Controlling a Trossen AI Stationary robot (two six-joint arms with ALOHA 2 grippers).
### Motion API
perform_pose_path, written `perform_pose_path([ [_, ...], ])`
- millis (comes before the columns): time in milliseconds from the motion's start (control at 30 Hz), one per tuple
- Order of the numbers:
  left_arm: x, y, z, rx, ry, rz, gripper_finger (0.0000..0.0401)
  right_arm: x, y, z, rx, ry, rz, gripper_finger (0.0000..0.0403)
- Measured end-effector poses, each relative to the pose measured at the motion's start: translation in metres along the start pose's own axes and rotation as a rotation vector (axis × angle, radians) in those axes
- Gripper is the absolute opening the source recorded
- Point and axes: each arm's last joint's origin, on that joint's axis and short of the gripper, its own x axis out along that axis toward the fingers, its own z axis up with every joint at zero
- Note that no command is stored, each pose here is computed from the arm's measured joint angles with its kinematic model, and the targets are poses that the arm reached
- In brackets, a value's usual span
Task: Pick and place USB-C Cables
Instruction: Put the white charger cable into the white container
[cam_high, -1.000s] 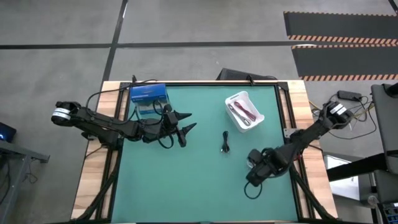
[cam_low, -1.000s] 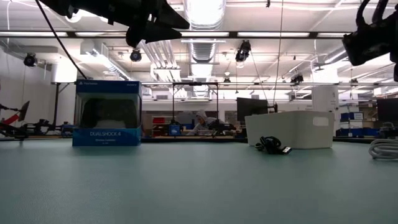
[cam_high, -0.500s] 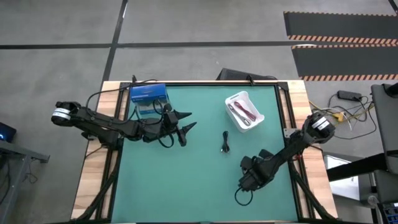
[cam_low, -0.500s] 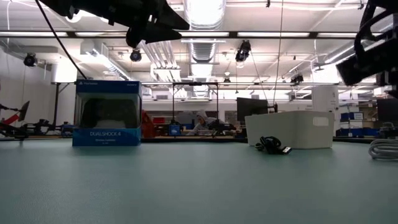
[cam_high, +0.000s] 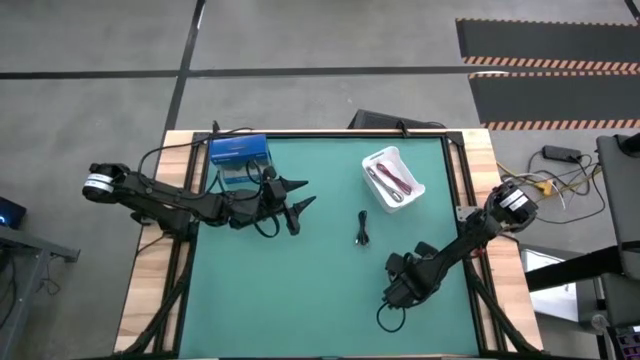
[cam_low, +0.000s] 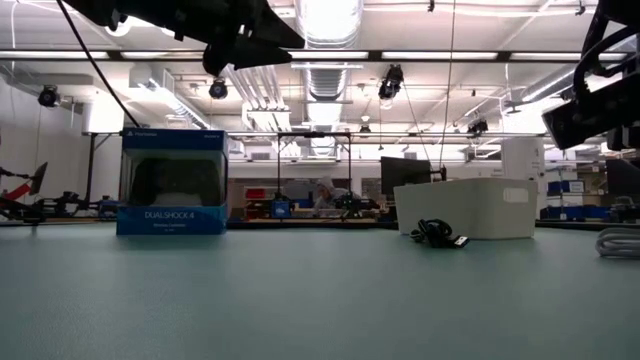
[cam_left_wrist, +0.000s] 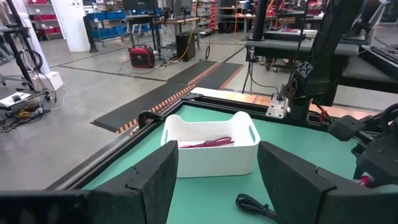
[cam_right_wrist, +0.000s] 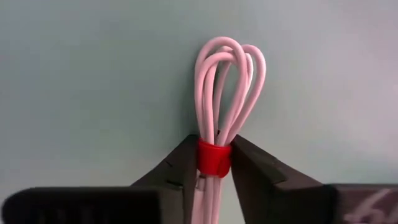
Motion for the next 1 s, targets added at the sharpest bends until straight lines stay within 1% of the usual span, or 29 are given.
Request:
perform_pose_path([
  [67, 0.0, 0.0, 0.0, 0.01, 0.0, 0.0, 0.0206, 0.0, 0.0, 0.0, 0.0, -0.001, 0.004, 0.0055],
  [133, 0.0, 0.0, 0.0, 0.044, -0.001, 0.002, 0.0206, 0.0, 0.0, 0.0, -0.001, -0.001, 0.004, 0.0042],
  [233, -0.001, 0.001, 0.002, 0.127, -0.008, 0.011, 0.0206, -0.003, -0.001, 0.0, 0.0, -0.006, 0.019, 0.0036],
  [367, -0.002, 0.002, 0.003, 0.235, -0.007, 0.052, 0.0206, -0.013, -0.005, 0.001, 0.017, -0.011, 0.056, 0.0034],
  [533, -0.001, 0.003, 0.003, 0.349, -0.003, 0.059, 0.0206, -0.046, -0.014, 0.009, 0.083, -0.042, 0.189, 0.0033],
  [633, -0.001, 0.002, 0.002, 0.368, 0.001, 0.059, 0.0206, -0.067, -0.021, 0.016, 0.11, -0.075, 0.266, 0.0037],
  [700, -0.001, 0.003, 0.001, 0.376, 0.013, 0.057, 0.0206, -0.084, -0.025, 0.021, 0.119, -0.121, 0.315, 0.0039],
  [1000, -0.002, 0.004, -0.012, 0.441, 0.123, 0.043, 0.0206, -0.139, -0.038, 0.057, 0.115, -0.35, 0.402, 0.0041],
])
